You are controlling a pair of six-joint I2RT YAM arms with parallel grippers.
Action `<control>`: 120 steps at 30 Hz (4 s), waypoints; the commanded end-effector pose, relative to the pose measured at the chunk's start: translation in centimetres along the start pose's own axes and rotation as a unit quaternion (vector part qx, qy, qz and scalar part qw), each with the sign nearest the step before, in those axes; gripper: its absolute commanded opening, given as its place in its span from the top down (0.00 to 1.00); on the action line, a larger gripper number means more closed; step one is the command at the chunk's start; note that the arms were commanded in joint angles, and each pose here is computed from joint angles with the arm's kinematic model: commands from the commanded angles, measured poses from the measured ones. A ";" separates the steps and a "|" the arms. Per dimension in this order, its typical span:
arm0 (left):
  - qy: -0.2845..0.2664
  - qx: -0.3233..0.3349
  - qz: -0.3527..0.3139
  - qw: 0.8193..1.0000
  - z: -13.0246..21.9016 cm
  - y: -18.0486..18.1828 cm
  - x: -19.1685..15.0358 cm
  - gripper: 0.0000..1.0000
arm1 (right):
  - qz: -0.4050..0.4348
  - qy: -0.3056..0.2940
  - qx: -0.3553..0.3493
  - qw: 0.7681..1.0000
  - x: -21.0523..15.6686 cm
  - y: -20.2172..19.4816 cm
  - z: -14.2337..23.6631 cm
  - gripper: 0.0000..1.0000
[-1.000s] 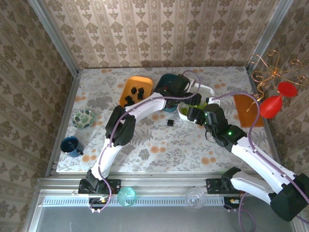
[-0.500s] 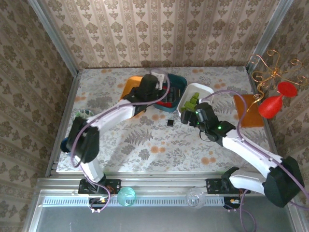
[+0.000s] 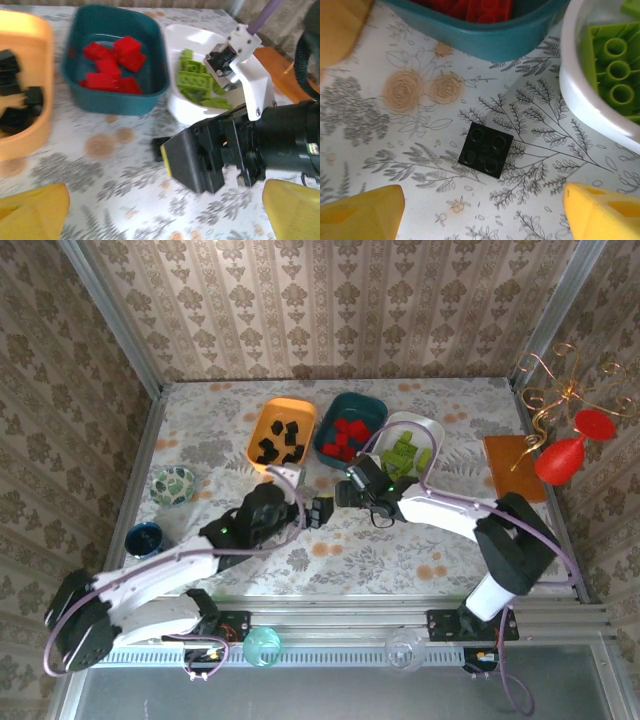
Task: Sort the legos into containers by color
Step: Pick up the lego from the center of the table, then place the lego in the container, then reset both arms
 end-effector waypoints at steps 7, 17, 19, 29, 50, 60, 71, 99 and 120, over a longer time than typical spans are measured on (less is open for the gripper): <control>-0.005 0.067 0.034 0.997 3.7 3.0 -3.6 0.00 | -0.016 -0.005 -0.054 0.998 0.2 0.9 -4.1 0.30; 0.000 0.074 0.035 0.997 4.5 3.4 -4.0 0.00 | -0.010 0.016 -0.080 0.997 -0.7 0.7 -6.2 0.50; 0.001 0.076 0.033 0.997 4.5 3.4 -4.0 0.00 | -0.007 0.016 -0.071 0.997 -0.6 1.0 -6.1 0.57; 0.007 0.094 0.046 0.995 4.7 4.0 -4.9 0.00 | 0.048 0.017 0.132 0.990 2.8 8.5 -1.6 0.64; 0.010 0.106 0.058 0.993 5.9 4.6 -5.3 0.00 | 0.052 -0.055 0.182 0.980 12.3 19.3 -3.1 0.19; -0.022 0.170 0.034 0.985 6.6 7.0 -2.3 0.00 | 0.030 -0.147 0.230 0.961 11.2 13.4 6.2 0.10; -0.022 0.380 0.036 0.924 5.6 18.0 -1.3 0.00 | 0.001 -0.227 0.118 0.967 7.9 2.8 10.2 0.00; 0.009 0.346 -0.095 0.934 -1.4 27.8 -7.7 0.00 | -0.010 -0.377 -0.014 0.926 9.2 -13.0 14.0 0.00; 0.012 0.399 -0.076 0.914 -0.4 28.4 -7.9 0.00 | 0.017 -0.361 -0.088 0.928 9.5 -20.2 5.1 0.00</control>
Point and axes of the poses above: each hand's point on the last joint's axis, 136 mm out from that joint toward the fingers, its own z axis back along the fingers, its own y axis along the line the jaws close on, x = y × z, the point moved 5 cm from there along z, back along the fingers, and after that the axes turned 13 degrees about -z, right-handed, at the moved point
